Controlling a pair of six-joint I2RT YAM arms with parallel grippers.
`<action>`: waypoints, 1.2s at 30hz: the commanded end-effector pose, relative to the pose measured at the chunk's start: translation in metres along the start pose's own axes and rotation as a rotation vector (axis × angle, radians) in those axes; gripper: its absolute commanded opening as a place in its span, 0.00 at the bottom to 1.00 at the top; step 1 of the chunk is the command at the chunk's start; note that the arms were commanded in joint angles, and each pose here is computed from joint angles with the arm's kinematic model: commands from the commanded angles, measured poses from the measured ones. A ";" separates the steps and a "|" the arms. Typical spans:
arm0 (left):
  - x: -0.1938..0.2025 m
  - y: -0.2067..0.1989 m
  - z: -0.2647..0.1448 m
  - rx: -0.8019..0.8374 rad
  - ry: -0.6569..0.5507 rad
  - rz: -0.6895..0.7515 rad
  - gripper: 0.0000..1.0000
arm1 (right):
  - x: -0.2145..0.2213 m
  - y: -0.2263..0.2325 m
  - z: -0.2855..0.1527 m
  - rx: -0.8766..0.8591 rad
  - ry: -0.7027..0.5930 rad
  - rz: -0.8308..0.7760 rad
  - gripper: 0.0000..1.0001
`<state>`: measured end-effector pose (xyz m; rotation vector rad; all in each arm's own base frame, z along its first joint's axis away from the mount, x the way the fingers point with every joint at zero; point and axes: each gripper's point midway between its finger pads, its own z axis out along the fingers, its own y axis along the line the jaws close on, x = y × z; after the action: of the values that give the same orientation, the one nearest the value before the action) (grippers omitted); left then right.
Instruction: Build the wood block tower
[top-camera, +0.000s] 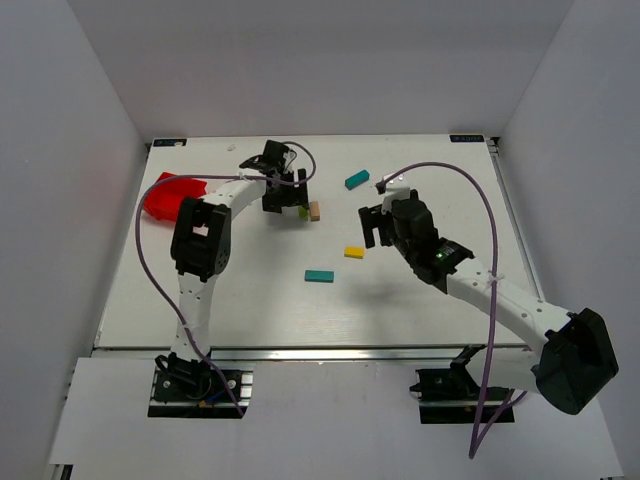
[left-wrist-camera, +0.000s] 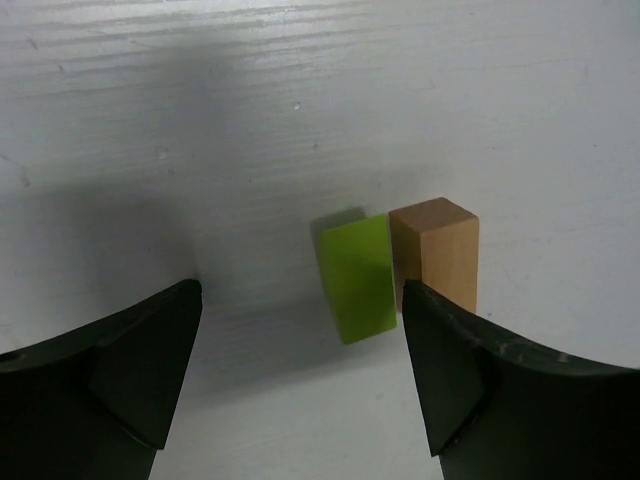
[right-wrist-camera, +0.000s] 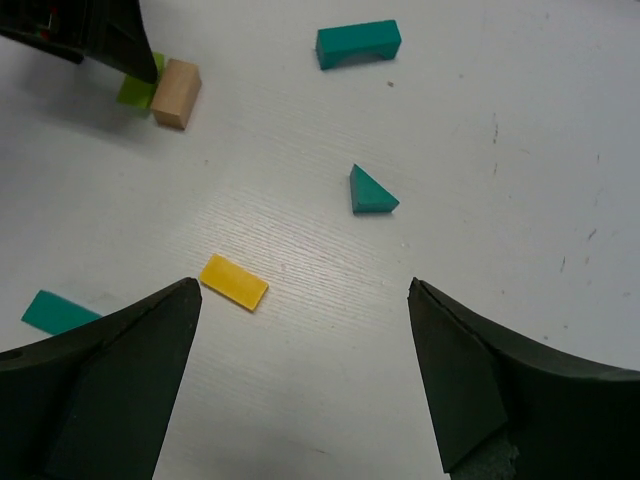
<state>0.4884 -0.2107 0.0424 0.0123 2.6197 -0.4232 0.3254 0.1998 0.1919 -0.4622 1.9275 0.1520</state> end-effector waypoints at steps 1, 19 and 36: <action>-0.009 -0.001 -0.007 -0.094 -0.037 -0.016 0.92 | 0.010 -0.015 0.001 0.076 0.029 0.097 0.89; 0.005 -0.027 0.015 -0.237 -0.058 0.079 0.34 | 0.049 -0.031 0.014 0.100 0.137 0.145 0.89; 0.005 -0.178 -0.186 0.772 -0.379 0.478 0.00 | -0.023 0.051 -0.042 -0.481 -0.217 0.076 0.87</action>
<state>0.4195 -0.2794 0.1341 0.3478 2.3336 -0.7111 0.2915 0.2134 0.1856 -0.5598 1.8873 0.5202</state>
